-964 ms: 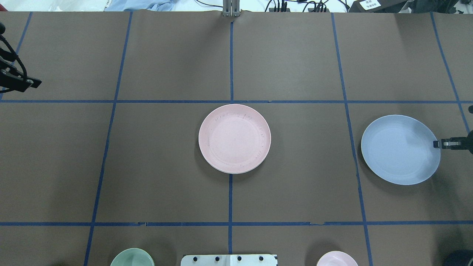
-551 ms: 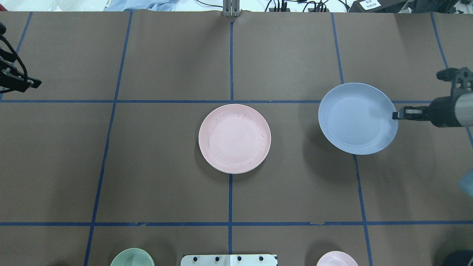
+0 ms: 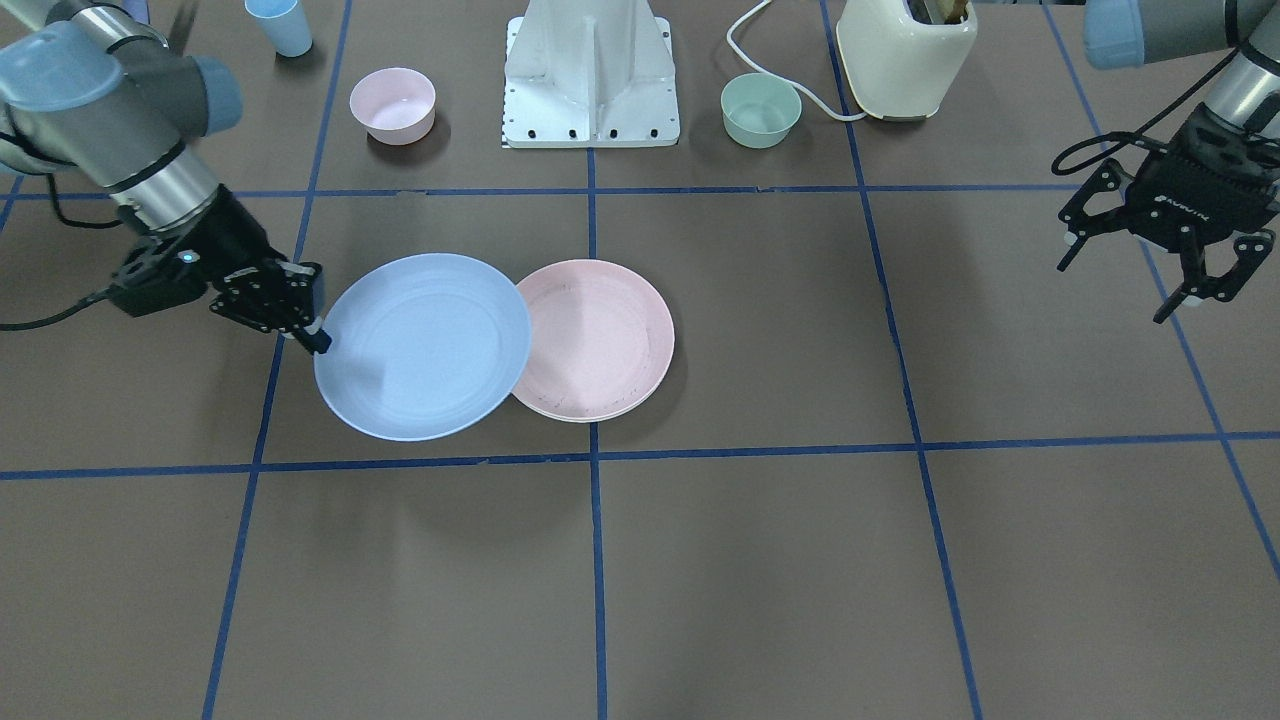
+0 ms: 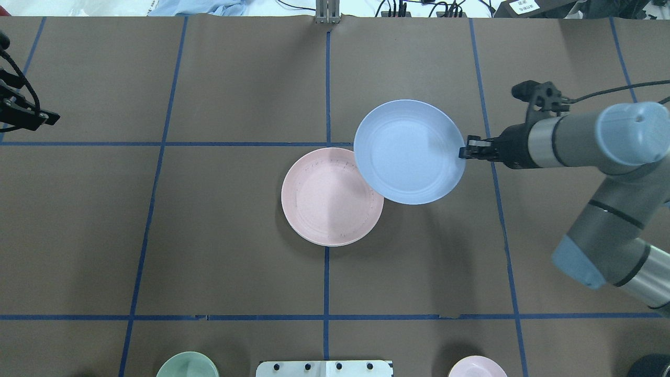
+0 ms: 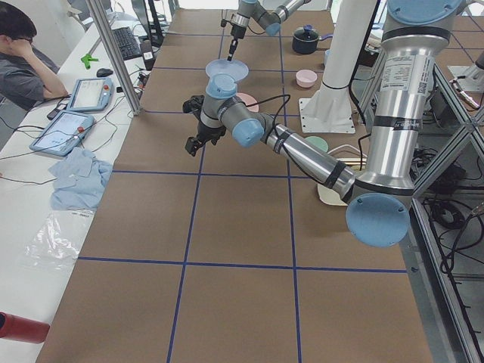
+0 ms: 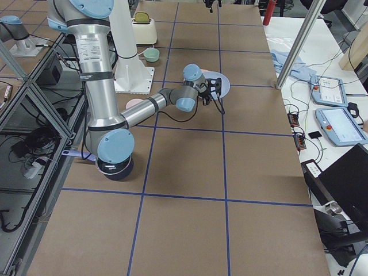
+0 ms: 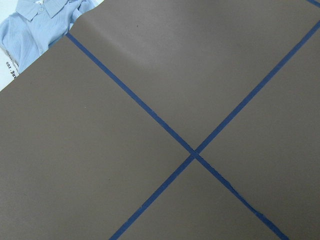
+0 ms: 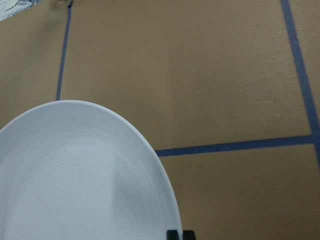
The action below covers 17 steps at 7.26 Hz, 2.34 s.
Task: Stack three plates with pink and blue
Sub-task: 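Slide the light blue plate with the right gripper onto the pink plate, then release the light blue plate and withdraw the right gripper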
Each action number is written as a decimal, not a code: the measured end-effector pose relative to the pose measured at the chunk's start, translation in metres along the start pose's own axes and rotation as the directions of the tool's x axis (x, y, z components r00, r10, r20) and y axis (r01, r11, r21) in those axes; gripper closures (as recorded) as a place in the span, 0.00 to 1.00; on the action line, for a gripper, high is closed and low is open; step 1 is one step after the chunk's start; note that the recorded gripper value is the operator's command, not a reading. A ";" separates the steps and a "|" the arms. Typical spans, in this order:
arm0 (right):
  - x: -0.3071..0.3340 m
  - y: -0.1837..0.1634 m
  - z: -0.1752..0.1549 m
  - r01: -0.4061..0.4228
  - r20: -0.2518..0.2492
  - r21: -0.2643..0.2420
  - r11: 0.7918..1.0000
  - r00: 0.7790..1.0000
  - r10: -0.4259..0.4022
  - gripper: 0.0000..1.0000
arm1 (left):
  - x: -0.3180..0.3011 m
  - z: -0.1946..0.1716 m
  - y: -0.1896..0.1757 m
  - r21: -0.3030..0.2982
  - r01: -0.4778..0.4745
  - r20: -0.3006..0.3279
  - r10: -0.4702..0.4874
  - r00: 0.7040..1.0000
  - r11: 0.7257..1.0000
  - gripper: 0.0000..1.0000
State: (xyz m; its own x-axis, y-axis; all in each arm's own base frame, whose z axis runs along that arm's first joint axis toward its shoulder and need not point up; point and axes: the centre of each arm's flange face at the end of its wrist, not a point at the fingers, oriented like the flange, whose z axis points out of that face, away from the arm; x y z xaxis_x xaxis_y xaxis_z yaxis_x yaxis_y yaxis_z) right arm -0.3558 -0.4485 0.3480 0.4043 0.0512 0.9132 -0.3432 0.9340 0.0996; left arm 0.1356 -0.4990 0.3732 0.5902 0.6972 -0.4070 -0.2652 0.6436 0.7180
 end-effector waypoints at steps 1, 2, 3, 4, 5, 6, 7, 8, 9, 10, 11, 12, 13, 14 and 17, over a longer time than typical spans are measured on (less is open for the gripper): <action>-0.040 0.020 0.015 -0.029 -0.033 0.009 1.000 0.999 0.029 1.00 | 0.000 0.000 0.000 -0.001 0.001 0.000 -0.001 1.000 1.000 0.00; -0.071 0.041 0.028 -0.039 -0.061 0.021 0.999 0.997 0.040 1.00 | 0.000 0.001 0.000 -0.001 0.002 0.000 -0.002 1.000 1.000 0.00; -0.094 0.058 0.039 -0.038 -0.088 0.028 0.999 0.995 0.040 1.00 | 0.000 0.001 0.001 -0.001 0.002 -0.001 -0.002 1.000 1.000 0.00; -0.111 0.073 0.048 -0.037 -0.118 0.028 0.999 0.992 0.040 1.00 | -0.001 0.001 0.001 -0.002 0.002 -0.001 -0.002 1.000 1.000 0.00; -0.120 0.087 0.055 -0.035 -0.139 0.025 0.999 0.990 0.038 1.00 | -0.001 0.001 0.001 -0.002 0.003 0.000 -0.003 1.000 1.000 0.00; -0.124 0.098 0.060 -0.029 -0.149 0.025 0.999 0.988 0.033 0.92 | -0.001 0.001 0.001 -0.002 0.003 0.000 -0.003 1.000 1.000 0.00; -0.128 0.103 0.064 -0.025 -0.154 0.026 0.999 0.988 0.029 0.52 | -0.001 0.001 0.001 -0.002 0.003 0.000 -0.003 1.000 1.000 0.00; -0.131 0.105 0.068 -0.026 -0.156 0.028 0.999 0.987 0.030 0.01 | -0.001 0.001 0.001 -0.003 0.004 -0.001 -0.004 1.000 1.000 0.00; -0.135 0.105 0.076 -0.031 -0.163 0.034 0.999 0.986 0.037 0.00 | -0.001 0.002 0.001 -0.004 0.004 -0.001 -0.004 1.000 1.000 0.00; -0.139 0.102 0.083 -0.036 -0.170 0.048 0.998 0.984 0.043 0.00 | -0.001 0.002 0.001 -0.004 0.004 -0.002 -0.004 1.000 1.000 0.00; -0.140 0.095 0.085 -0.038 -0.177 0.063 0.997 0.983 0.048 0.00 | -0.002 0.003 0.001 -0.006 0.005 -0.002 -0.005 1.000 1.000 0.00; -0.138 0.079 0.078 -0.047 -0.191 0.073 0.996 0.980 0.060 0.00 | -0.003 0.004 0.002 -0.009 0.007 -0.003 -0.007 1.000 1.000 0.00; -0.134 0.053 0.060 -0.055 -0.218 0.061 0.997 0.974 0.067 0.00 | -0.003 0.005 0.003 -0.010 0.009 -0.003 -0.009 1.000 1.000 0.00; -0.128 0.022 0.031 -0.047 -0.252 0.028 0.998 0.966 0.053 0.00 | -0.004 0.006 0.006 -0.016 0.012 -0.003 -0.012 1.000 1.000 0.00; -0.071 -0.092 -0.061 0.046 -0.342 -0.096 0.994 0.936 -0.076 0.00 | -0.031 0.021 0.049 -0.087 0.082 0.028 -0.080 0.996 0.993 0.00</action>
State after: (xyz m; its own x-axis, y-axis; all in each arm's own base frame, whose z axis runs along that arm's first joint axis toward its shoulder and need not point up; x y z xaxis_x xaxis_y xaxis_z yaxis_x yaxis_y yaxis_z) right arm -0.3009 -0.5168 0.2498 0.6949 0.0979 0.7124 -0.2412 0.9650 0.1027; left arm 0.1204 -0.4960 0.4326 0.6310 0.6340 -0.4471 -0.2806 0.7238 0.6304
